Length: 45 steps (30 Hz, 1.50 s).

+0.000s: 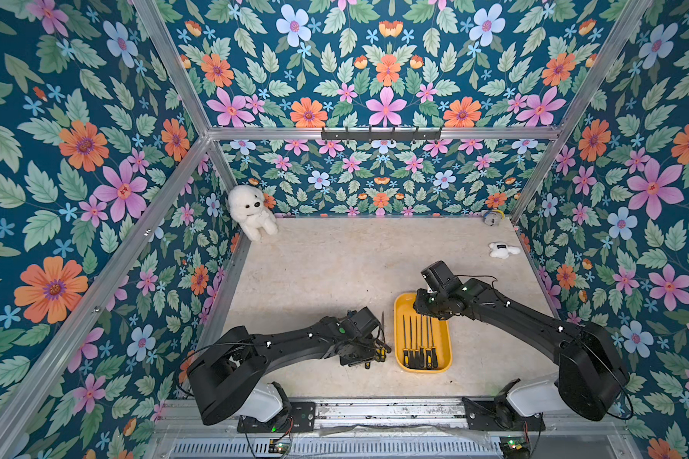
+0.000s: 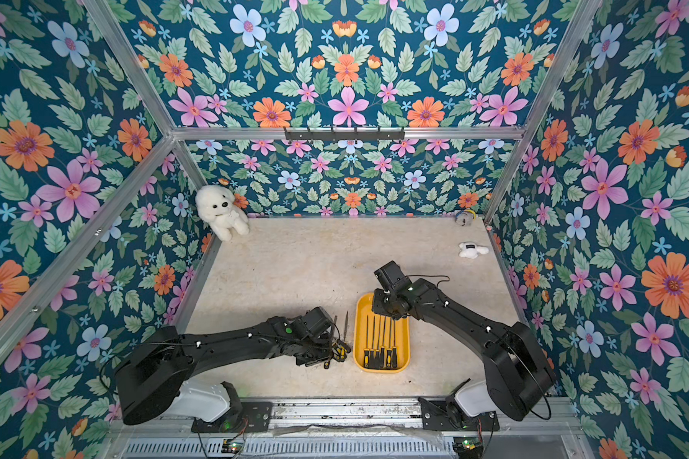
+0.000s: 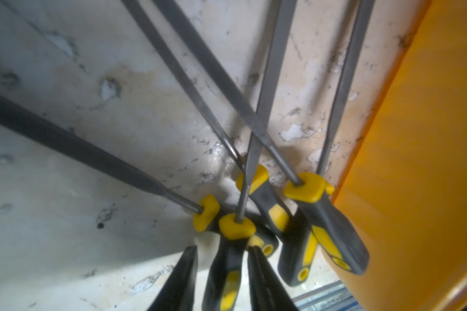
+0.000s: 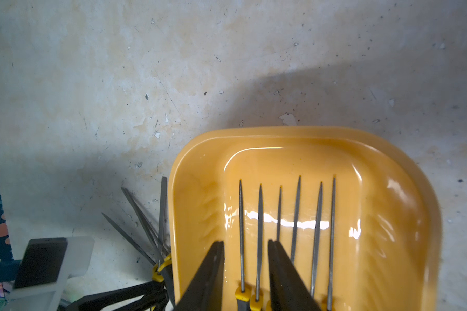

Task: Put the file tool into the storage box
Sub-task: Pick up the file tool from the center of the board, then place the file tool in the storage box.

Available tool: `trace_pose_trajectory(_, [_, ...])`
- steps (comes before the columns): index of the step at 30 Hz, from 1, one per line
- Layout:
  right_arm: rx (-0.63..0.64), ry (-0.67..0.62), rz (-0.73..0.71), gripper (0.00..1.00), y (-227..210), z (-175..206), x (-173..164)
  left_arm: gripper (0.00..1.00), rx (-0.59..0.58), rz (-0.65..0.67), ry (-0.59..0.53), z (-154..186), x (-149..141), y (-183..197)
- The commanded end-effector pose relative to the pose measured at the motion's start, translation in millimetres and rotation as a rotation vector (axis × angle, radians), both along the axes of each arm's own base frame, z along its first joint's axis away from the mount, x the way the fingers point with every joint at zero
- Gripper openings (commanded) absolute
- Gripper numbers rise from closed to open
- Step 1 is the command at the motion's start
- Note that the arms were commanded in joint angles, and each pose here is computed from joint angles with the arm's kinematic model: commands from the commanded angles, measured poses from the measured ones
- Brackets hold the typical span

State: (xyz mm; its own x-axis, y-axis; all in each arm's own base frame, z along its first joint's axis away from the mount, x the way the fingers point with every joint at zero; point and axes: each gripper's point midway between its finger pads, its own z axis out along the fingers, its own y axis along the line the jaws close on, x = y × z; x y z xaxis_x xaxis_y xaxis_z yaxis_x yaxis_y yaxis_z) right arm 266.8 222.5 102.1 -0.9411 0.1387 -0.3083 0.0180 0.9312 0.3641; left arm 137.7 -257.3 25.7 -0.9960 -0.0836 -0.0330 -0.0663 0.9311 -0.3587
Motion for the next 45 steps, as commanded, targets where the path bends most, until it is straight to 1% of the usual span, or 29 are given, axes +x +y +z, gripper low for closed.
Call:
trace_pose_trajectory(1, [0.005,-0.009,0.001,0.33,1.2,3.6,1.4,0.29,0.050,-0.025,0.003,-2.1,-3.0,8.9])
trace_pose_trajectory(8, [0.016,-0.003,0.004,0.32,5.1,1.9,3.3,0.18,0.078,-0.027,0.001,-1.8,-6.7,21.9])
trace_pose_trajectory(12, [0.029,-0.007,0.006,0.32,8.5,3.4,5.6,0.15,0.080,-0.016,-0.014,5.1,-6.9,30.4])
trace_pose_trajectory(17, [0.038,-0.006,0.011,0.32,12.8,3.6,8.4,0.15,0.052,-0.017,-0.055,22.0,-2.8,37.8])
trace_pose_trajectory(20, [0.048,-0.004,0.016,0.32,16.3,4.5,10.3,0.16,0.025,-0.021,-0.061,28.9,-2.1,41.2])
trace_pose_trajectory(24, [0.064,-0.009,0.021,0.32,20.7,9.6,12.9,0.15,0.020,-0.017,-0.073,37.3,1.0,51.7])
trace_pose_trajectory(28, [0.085,-0.019,0.024,0.32,25.3,16.5,15.9,0.15,-0.034,-0.009,-0.096,53.3,9.2,56.7])
trace_pose_trajectory(34, [0.134,-0.017,0.052,0.32,36.1,24.1,16.2,0.14,-0.020,-0.008,-0.128,75.6,23.5,75.7])
trace_pose_trajectory(36, [0.187,-0.023,0.091,0.32,46.5,31.0,15.2,0.12,-0.064,-0.020,-0.161,90.1,32.5,68.5])
trace_pose_trajectory(37, [0.229,-0.021,0.116,0.32,54.2,35.4,13.4,0.12,-0.117,-0.034,-0.193,102.2,38.6,57.6])
trace_pose_trajectory(41, [0.454,-0.025,0.215,0.33,88.2,63.3,5.1,0.12,-0.420,-0.085,-0.290,146.6,50.7,7.5])
trace_pose_trajectory(43, [0.551,-0.030,0.238,0.34,99.4,77.3,2.2,0.12,-0.522,-0.100,-0.306,158.6,50.8,-6.5])
trace_pose_trajectory(45, [0.622,-0.052,0.241,0.36,105.4,90.7,3.7,0.11,-0.571,-0.119,-0.301,160.6,48.2,-14.0])
